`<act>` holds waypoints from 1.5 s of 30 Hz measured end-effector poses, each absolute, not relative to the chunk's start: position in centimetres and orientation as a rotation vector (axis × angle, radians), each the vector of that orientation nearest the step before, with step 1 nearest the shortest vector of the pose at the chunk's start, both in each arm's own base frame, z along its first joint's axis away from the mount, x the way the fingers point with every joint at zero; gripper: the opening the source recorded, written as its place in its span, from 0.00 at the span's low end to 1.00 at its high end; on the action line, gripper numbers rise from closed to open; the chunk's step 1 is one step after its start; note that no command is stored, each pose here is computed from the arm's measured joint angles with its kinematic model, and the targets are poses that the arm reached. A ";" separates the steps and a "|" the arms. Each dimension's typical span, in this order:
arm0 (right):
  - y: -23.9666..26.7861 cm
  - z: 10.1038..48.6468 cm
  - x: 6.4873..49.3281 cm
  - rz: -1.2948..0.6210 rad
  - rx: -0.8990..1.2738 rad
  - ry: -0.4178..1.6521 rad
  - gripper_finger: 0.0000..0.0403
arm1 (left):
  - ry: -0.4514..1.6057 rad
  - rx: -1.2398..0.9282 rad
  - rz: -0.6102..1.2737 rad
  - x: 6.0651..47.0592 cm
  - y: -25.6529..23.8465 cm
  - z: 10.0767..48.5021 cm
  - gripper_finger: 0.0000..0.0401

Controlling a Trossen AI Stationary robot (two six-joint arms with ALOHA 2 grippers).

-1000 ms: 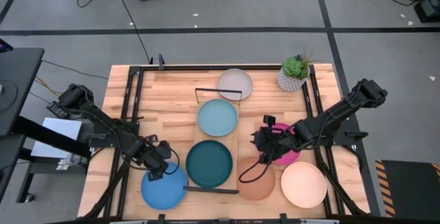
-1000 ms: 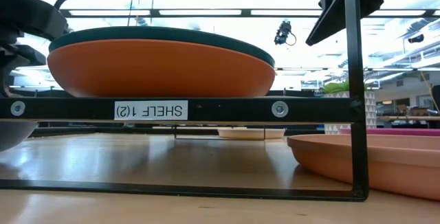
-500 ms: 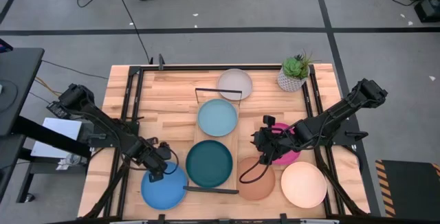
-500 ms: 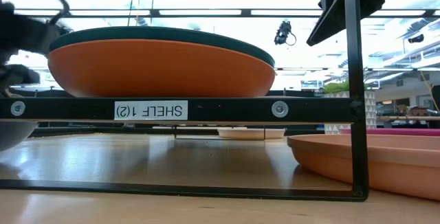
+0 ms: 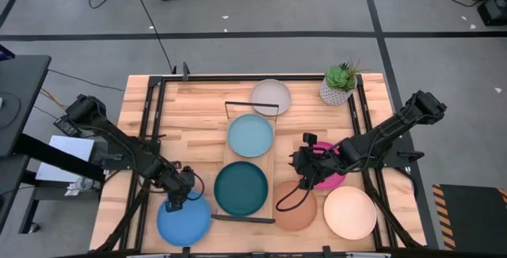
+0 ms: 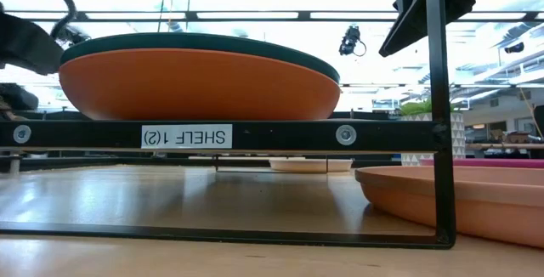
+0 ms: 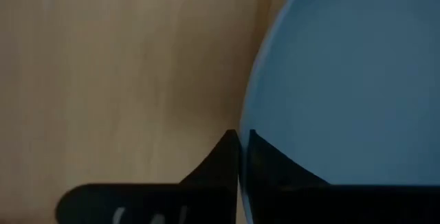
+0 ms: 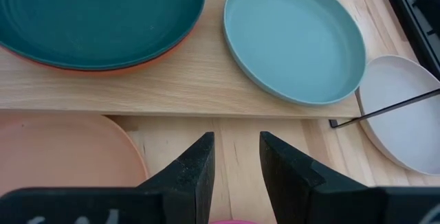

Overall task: Place and stack plates onto a shelf
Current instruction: Stack the blue plate on top of the dark blue plate on the shelf

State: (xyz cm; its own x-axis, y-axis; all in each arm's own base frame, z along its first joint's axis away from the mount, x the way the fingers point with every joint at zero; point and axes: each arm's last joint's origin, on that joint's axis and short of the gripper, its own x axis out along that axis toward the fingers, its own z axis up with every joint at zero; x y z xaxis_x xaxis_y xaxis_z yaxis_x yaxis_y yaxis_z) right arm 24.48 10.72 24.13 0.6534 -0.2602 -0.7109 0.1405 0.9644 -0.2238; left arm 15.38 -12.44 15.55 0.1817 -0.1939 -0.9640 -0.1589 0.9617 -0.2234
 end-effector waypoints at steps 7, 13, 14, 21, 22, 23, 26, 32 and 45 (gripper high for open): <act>10.7 24.1 24.5 -0.224 -0.165 0.832 0.30 | 1.369 -0.306 0.054 13.4 -10.2 20.5 0.04; 10.4 24.1 24.6 -0.231 -0.167 0.834 0.30 | 1.217 -0.480 0.098 11.7 -7.5 25.4 0.04; 10.4 24.1 24.6 -0.232 -0.166 0.834 0.30 | 1.172 -0.516 0.115 11.5 -7.0 26.1 0.04; 10.3 24.1 24.6 -0.228 -0.167 0.840 0.30 | 0.849 -0.727 0.358 12.0 -4.7 28.3 0.04; 10.3 24.1 24.6 -0.228 -0.167 0.840 0.30 | 0.830 -0.739 0.371 12.5 -4.6 28.3 0.04; 10.3 24.1 24.6 -0.228 -0.167 0.840 0.30 | 0.814 -0.752 0.380 13.2 -4.7 28.2 0.04; 10.3 24.1 24.6 -0.228 -0.166 0.840 0.30 | 0.801 -0.782 0.336 15.8 -5.3 27.8 0.04; 10.3 24.1 24.6 -0.228 -0.164 0.840 0.30 | 0.908 -0.798 0.258 20.9 -6.4 25.0 0.04; 10.3 24.1 24.6 -0.227 -0.164 0.844 0.30 | 0.952 -0.721 0.207 24.0 -5.9 22.6 0.10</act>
